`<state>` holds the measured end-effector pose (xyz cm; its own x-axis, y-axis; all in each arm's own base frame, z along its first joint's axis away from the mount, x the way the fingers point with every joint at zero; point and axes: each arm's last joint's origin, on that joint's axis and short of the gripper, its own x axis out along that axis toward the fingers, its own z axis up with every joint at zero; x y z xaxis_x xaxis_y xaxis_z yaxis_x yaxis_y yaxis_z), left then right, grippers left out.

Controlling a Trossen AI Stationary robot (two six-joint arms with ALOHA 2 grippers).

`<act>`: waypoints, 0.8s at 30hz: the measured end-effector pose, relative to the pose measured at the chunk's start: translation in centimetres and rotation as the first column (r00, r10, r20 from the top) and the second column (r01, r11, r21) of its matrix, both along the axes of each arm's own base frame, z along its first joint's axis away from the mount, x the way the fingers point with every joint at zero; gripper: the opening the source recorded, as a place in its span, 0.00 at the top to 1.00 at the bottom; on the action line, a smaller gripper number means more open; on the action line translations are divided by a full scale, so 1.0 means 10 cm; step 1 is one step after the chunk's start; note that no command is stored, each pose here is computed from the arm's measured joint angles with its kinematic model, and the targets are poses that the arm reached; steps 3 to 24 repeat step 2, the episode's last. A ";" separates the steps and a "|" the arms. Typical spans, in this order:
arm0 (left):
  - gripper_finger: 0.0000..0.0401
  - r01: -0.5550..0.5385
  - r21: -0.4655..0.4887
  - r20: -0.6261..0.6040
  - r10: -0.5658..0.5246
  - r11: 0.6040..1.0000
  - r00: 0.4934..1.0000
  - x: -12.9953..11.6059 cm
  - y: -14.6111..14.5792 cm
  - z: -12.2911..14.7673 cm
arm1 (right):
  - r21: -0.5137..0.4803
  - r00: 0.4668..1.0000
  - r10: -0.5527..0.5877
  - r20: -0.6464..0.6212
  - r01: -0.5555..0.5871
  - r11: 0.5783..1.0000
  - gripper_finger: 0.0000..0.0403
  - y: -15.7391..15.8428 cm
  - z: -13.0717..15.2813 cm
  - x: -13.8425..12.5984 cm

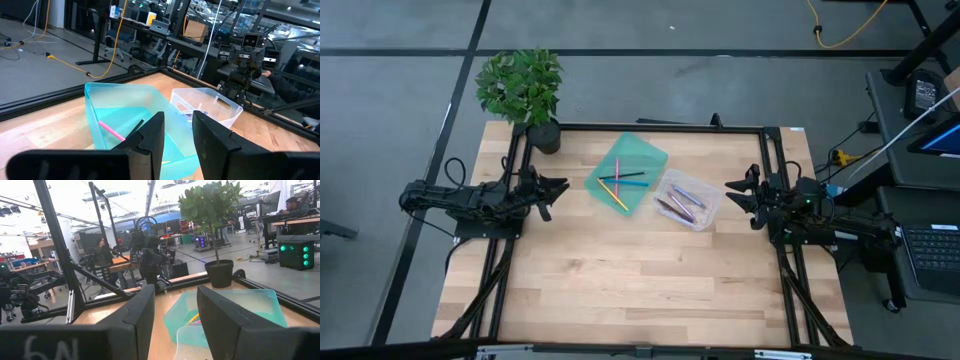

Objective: Sort pens & pencils
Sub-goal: Return to Home Position

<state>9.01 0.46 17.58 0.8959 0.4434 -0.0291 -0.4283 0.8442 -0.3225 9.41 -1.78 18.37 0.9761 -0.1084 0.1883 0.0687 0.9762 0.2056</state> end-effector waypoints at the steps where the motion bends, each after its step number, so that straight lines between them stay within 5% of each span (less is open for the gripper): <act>1: 0.77 0.000 0.000 0.000 0.000 1.000 1.000 0.00 0.00 0.00 | 0.000 1.000 0.000 0.000 0.000 1.000 0.63 0.00 0.00 0.00; 24: 0.77 0.000 0.000 0.000 0.000 1.000 1.000 0.00 0.00 0.00 | -0.002 1.000 0.000 0.000 0.000 1.000 0.63 0.00 0.00 0.00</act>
